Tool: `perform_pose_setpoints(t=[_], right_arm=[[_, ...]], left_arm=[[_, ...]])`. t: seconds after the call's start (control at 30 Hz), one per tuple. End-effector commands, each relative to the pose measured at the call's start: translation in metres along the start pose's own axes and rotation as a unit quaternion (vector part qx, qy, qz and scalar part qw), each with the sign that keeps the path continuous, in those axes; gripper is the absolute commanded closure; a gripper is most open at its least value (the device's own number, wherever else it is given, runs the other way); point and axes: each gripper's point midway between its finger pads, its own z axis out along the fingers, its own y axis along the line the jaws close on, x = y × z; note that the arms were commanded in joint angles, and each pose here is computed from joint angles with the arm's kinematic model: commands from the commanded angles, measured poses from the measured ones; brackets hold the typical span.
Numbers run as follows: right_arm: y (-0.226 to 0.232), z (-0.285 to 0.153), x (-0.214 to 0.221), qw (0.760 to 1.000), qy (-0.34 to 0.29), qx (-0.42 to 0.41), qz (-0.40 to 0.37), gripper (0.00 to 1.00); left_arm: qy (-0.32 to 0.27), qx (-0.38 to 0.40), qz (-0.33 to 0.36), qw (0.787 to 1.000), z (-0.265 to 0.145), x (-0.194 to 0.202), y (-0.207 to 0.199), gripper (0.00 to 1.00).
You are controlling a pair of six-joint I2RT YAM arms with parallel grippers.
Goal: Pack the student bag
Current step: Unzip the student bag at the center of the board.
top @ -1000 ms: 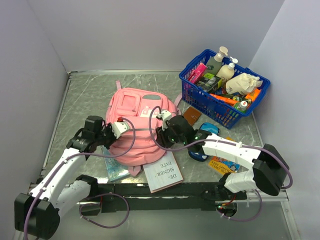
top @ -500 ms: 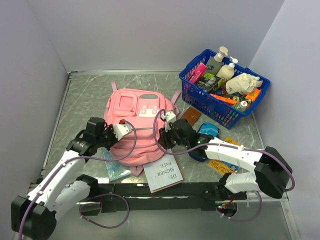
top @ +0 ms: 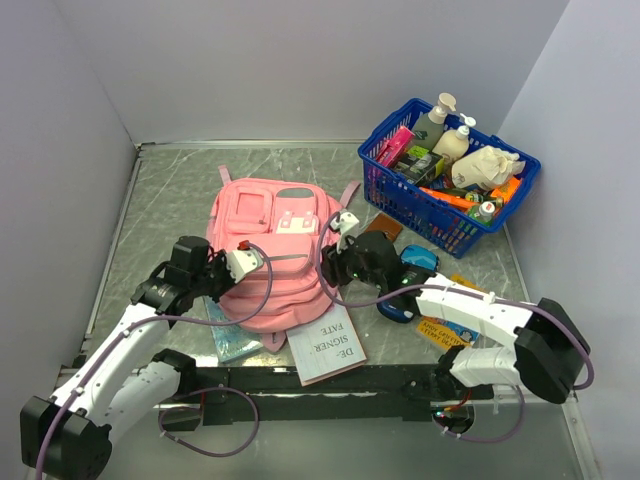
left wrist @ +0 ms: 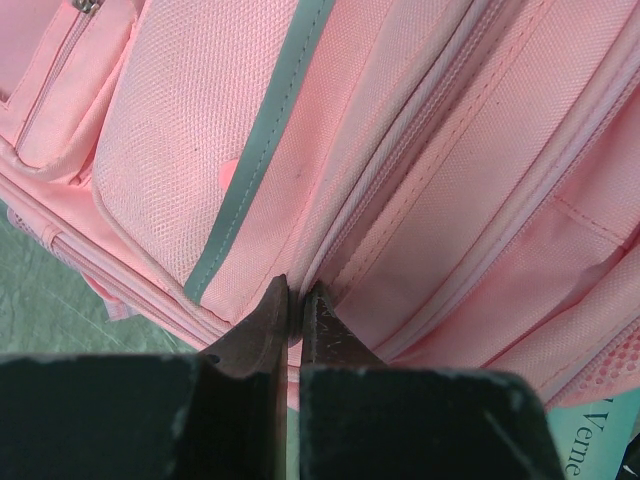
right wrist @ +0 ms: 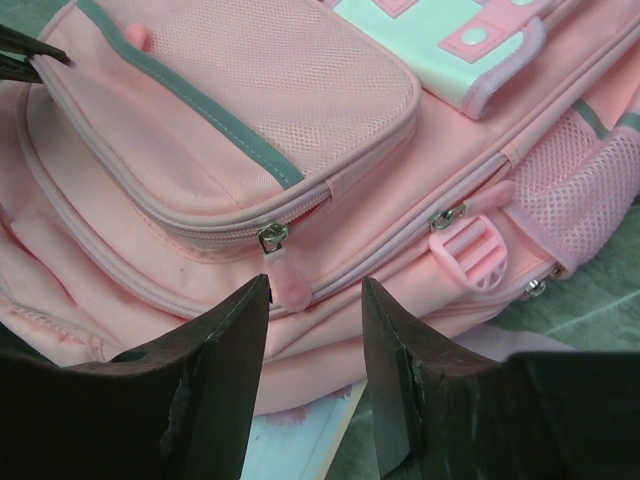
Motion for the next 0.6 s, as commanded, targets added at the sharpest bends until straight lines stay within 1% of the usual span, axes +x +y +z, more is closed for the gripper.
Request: perform_pose_setpoints(t=[0.0, 0.03, 0.23, 0.4, 0.5, 0.57], right_arm=[[0.009, 0.01, -0.016, 0.999, -0.03, -0.033, -0.018, 0.5], [0.012, 0.012, -0.018, 0.998, -0.036, -0.043, -0.019, 0.5], [0.013, 0.02, -0.006, 0.999, -0.016, -0.049, -0.017, 0.5], [0.014, 0.023, 0.005, 0.998, -0.001, -0.055, -0.008, 0.52], [0.012, 0.023, 0.012, 0.999, 0.002, -0.052, -0.007, 0.57], [0.011, 0.022, 0.011, 0.999, 0.0, -0.049, -0.007, 0.64]], left_arm=[[-0.022, -0.008, -0.003, 1.0, -0.003, -0.011, 0.003, 0.99], [-0.022, -0.007, -0.002, 1.0, -0.003, -0.011, 0.002, 0.99], [-0.021, -0.007, -0.003, 1.0, -0.004, -0.012, 0.002, 0.99], [-0.026, -0.01, -0.003, 1.0, -0.005, -0.016, 0.004, 0.99], [-0.029, -0.01, -0.004, 1.0, -0.005, -0.019, 0.004, 0.99], [-0.03, -0.011, -0.004, 0.999, -0.005, -0.02, 0.004, 0.99]])
